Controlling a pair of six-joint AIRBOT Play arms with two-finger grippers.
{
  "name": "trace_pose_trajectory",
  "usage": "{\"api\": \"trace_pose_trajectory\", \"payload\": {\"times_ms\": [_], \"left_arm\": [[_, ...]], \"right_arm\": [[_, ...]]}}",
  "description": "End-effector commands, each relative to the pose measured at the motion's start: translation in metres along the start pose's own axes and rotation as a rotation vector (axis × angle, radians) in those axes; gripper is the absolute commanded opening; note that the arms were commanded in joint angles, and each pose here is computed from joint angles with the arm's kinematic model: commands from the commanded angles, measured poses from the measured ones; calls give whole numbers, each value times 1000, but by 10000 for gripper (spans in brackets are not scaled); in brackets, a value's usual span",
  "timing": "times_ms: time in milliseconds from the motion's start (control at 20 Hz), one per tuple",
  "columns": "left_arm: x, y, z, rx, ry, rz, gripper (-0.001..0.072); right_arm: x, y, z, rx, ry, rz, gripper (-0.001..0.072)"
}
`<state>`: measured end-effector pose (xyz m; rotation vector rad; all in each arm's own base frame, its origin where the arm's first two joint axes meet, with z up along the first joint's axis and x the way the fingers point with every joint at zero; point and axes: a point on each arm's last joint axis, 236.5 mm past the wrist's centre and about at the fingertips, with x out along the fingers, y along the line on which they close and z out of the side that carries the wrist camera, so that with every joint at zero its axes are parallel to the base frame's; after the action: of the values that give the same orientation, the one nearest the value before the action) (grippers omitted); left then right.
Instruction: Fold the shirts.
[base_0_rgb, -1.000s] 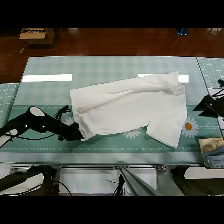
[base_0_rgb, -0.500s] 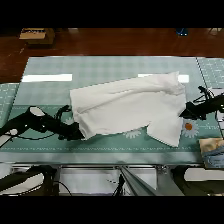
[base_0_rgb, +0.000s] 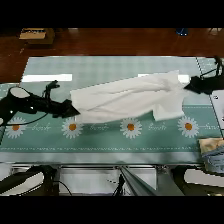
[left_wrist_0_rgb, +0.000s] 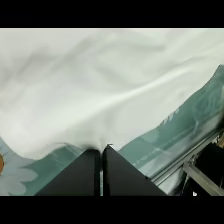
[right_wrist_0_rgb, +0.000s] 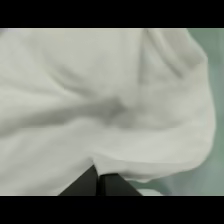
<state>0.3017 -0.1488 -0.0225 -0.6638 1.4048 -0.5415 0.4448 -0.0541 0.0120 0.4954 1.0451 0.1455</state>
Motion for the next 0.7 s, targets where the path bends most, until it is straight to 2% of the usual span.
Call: {"api": "trace_pose_trajectory", "payload": {"times_ms": [0, 200, 400, 650], "left_arm": [[-24, -13, 52, 43, -154, 13, 19], [-25, 8, 98, -30, -311, 62, 19], [-21, 23, 133, -102, -418, 57, 19], [-19, 29, 170, -94, -468, 72, 19]], "right_arm": [[-9, 56, 79, -55, -264, 57, 41], [29, 63, 111, -26, -388, 22, 41], [68, 36, 105, 66, -364, -8, 41], [98, 15, 95, 135, -331, -28, 42]]}}
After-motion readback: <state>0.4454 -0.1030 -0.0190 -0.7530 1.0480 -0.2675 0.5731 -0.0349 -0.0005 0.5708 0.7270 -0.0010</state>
